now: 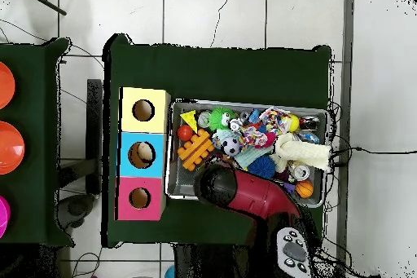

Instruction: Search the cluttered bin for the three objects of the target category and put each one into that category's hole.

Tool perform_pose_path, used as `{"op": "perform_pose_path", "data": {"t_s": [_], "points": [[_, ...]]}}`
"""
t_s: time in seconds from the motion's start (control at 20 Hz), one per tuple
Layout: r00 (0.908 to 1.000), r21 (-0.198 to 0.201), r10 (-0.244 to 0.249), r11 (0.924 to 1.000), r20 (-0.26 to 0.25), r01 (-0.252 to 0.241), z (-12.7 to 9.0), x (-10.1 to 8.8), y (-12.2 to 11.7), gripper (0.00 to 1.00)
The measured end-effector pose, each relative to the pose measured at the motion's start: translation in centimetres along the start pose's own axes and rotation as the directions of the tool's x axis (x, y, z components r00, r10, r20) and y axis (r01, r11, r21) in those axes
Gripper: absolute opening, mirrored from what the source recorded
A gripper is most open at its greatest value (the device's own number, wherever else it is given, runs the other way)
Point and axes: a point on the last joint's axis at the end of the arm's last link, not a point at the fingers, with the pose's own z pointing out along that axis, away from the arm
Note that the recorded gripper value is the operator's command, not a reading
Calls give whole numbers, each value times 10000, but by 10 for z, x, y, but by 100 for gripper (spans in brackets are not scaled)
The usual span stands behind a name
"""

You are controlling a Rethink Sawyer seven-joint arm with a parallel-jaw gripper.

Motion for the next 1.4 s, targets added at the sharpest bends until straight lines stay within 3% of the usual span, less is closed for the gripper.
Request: {"op": "perform_pose_path", "data": {"t_s": [0.8, 1.4], "points": [[9991, 97, 362, 9993, -204, -360, 19, -4, -19, 100], [9945, -173, 315, 9994, 994, -299, 47, -10, -18, 100]]}}
